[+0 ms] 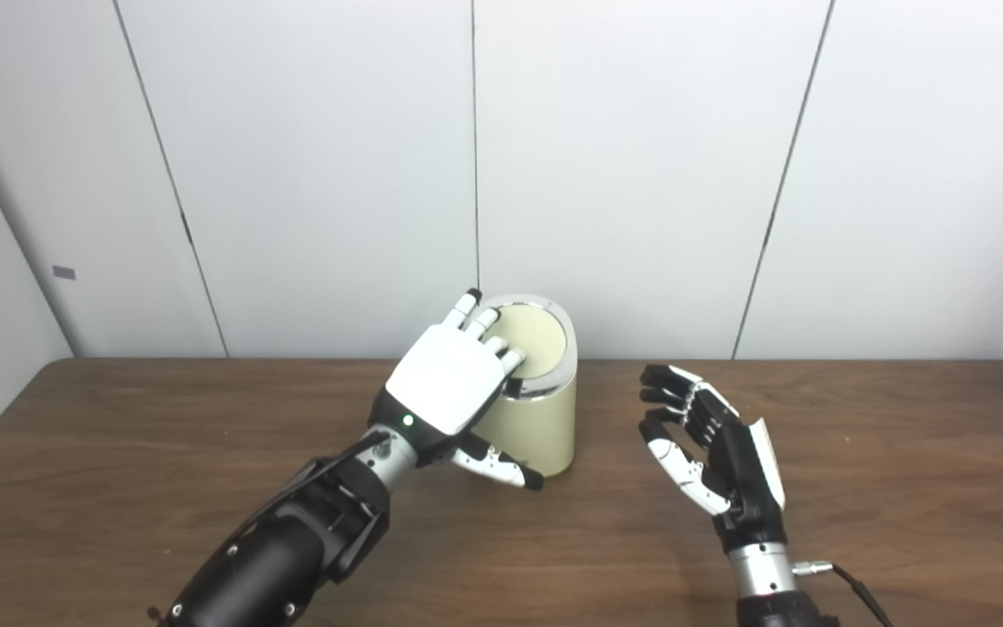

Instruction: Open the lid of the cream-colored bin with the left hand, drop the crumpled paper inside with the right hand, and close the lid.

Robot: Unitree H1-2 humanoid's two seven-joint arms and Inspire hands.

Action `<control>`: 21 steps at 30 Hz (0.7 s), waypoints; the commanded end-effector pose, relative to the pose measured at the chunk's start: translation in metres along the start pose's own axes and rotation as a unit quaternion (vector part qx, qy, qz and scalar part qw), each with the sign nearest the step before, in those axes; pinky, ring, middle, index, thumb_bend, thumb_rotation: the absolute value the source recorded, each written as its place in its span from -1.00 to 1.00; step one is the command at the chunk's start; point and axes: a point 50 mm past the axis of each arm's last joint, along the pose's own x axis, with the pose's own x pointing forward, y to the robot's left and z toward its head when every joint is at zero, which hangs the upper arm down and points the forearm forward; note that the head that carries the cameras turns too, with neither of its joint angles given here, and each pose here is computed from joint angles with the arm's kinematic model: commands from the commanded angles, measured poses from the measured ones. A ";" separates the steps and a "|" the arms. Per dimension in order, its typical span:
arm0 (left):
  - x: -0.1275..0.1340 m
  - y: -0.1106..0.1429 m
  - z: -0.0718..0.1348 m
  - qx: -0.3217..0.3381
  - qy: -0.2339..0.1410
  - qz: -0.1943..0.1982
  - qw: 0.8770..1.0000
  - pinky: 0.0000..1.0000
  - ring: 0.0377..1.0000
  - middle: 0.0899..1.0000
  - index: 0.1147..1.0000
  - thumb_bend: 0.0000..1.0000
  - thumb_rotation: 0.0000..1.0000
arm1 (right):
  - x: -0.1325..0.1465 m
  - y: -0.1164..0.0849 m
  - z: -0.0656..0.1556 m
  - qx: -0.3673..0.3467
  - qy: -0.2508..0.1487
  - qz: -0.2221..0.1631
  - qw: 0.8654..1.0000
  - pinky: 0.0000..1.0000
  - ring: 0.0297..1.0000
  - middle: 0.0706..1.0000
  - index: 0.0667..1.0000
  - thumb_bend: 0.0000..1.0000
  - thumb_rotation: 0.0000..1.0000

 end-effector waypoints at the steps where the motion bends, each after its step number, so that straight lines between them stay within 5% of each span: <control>1: -0.020 -0.060 0.033 -0.030 -0.079 -0.148 0.985 1.00 0.84 0.50 0.42 0.89 0.69 | -0.014 0.013 -0.005 0.013 0.006 0.001 1.000 0.29 0.44 0.47 0.43 -0.42 0.01; 16: -0.023 -0.073 0.028 -0.069 -0.080 -0.189 0.976 1.00 0.78 0.46 0.38 1.00 0.74 | -0.014 0.013 -0.003 0.018 0.008 -0.001 1.000 0.29 0.45 0.47 0.43 -0.38 0.01; 21: -0.026 -0.080 0.034 -0.060 -0.106 -0.264 0.957 1.00 0.89 0.55 0.45 1.00 0.84 | -0.013 0.013 -0.002 0.019 0.006 -0.001 1.000 0.30 0.47 0.47 0.44 -0.34 0.00</control>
